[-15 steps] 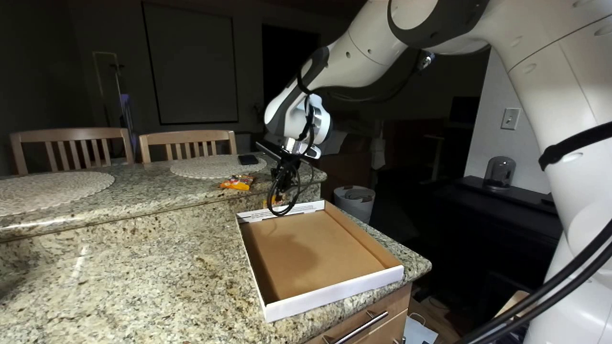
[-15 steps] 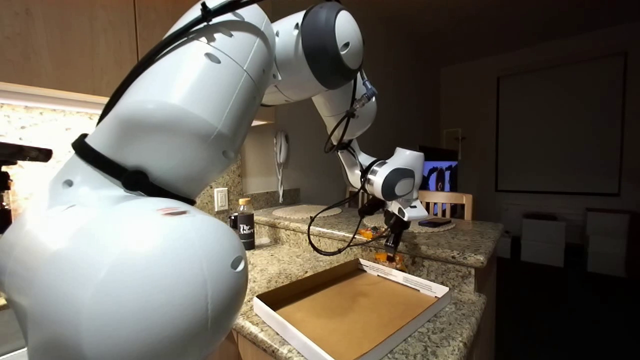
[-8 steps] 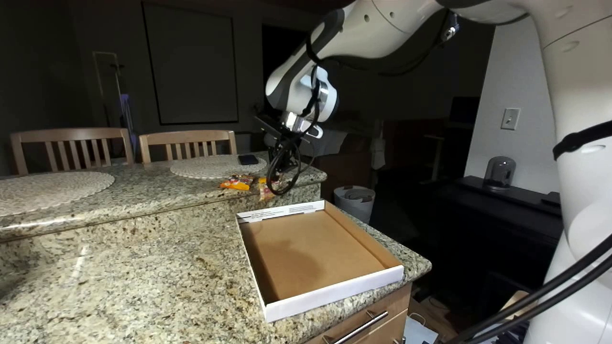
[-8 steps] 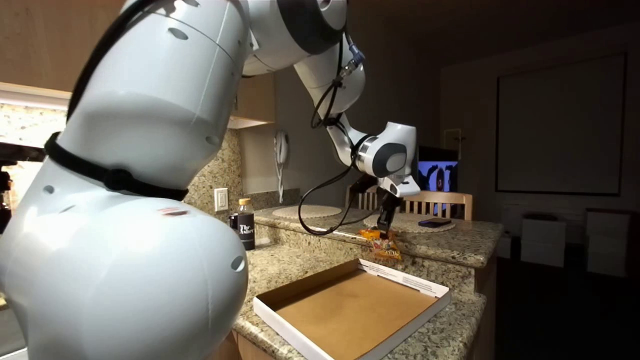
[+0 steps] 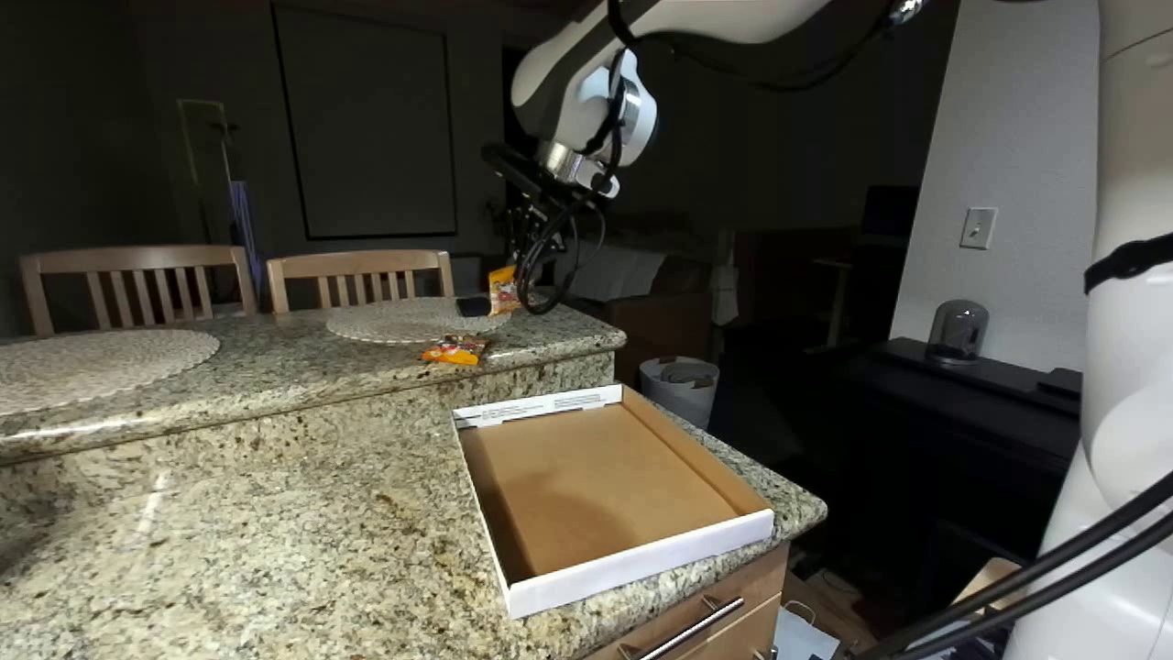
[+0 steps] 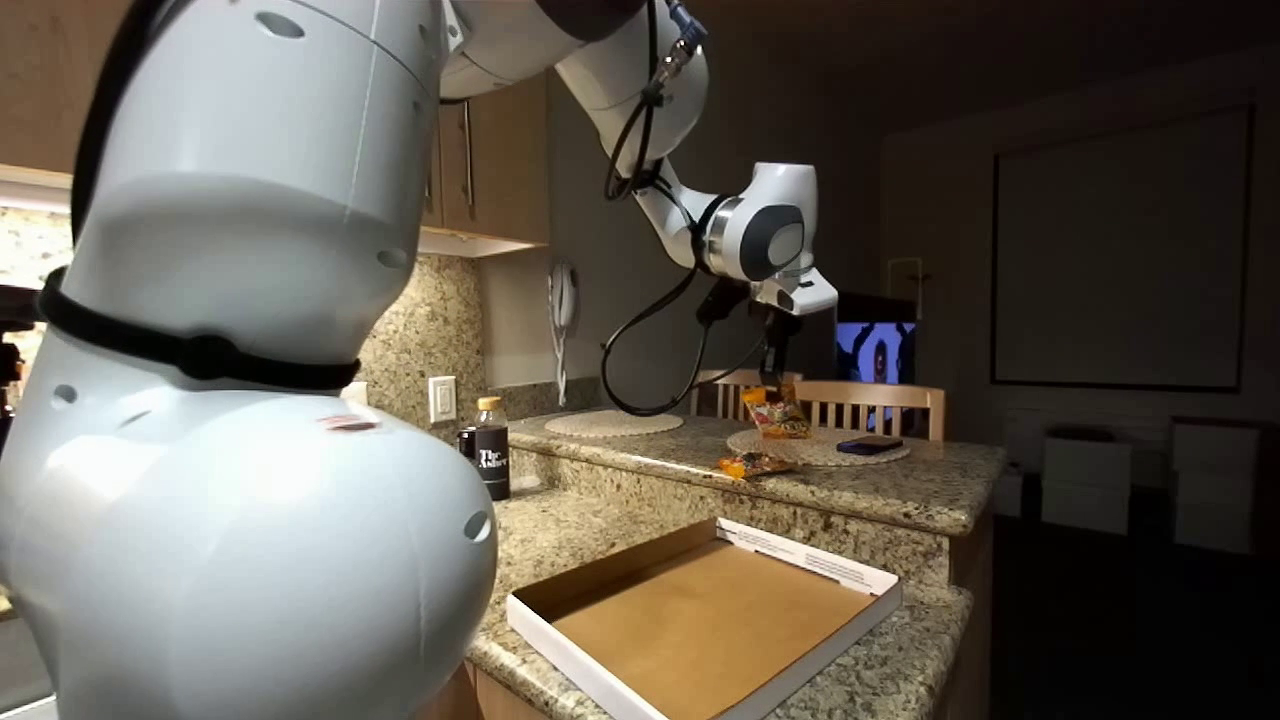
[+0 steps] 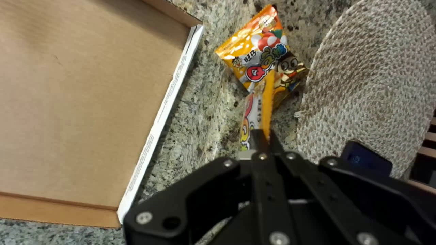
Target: Remove the objects from the box
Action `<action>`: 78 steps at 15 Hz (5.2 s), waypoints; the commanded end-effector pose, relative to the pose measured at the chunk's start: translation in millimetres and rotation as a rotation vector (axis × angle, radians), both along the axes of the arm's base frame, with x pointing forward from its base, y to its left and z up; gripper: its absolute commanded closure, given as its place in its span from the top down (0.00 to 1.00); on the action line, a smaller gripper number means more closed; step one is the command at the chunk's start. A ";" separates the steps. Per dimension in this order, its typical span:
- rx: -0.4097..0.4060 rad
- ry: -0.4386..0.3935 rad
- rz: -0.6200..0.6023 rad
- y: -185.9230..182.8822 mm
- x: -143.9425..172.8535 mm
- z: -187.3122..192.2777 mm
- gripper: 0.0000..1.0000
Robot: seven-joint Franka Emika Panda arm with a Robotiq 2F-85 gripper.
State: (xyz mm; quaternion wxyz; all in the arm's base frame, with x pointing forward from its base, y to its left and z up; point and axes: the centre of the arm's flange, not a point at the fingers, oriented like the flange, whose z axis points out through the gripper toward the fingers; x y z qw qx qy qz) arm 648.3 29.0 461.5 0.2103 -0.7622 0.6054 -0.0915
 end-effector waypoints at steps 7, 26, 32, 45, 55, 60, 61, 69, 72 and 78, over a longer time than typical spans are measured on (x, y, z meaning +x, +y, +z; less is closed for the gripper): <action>-0.098 -0.005 -0.004 -4.8 74.7 -39.1 0.00; -0.112 0.035 -0.051 -21.9 95.0 -79.3 1.00; -0.104 0.110 -0.065 -23.6 101.6 -105.9 1.00; -0.102 0.131 -0.076 -17.8 119.6 -92.6 1.00; -0.104 0.160 -0.006 14.1 126.3 -81.0 1.00; -0.106 0.275 0.023 26.4 125.3 -112.5 1.00; -0.102 0.275 0.029 26.9 123.0 -112.7 1.00; -0.059 0.338 0.226 53.4 38.3 -44.9 1.00; -0.101 0.449 0.348 58.2 -8.3 -28.7 1.00; -0.301 0.603 0.552 46.3 -110.4 -2.5 1.00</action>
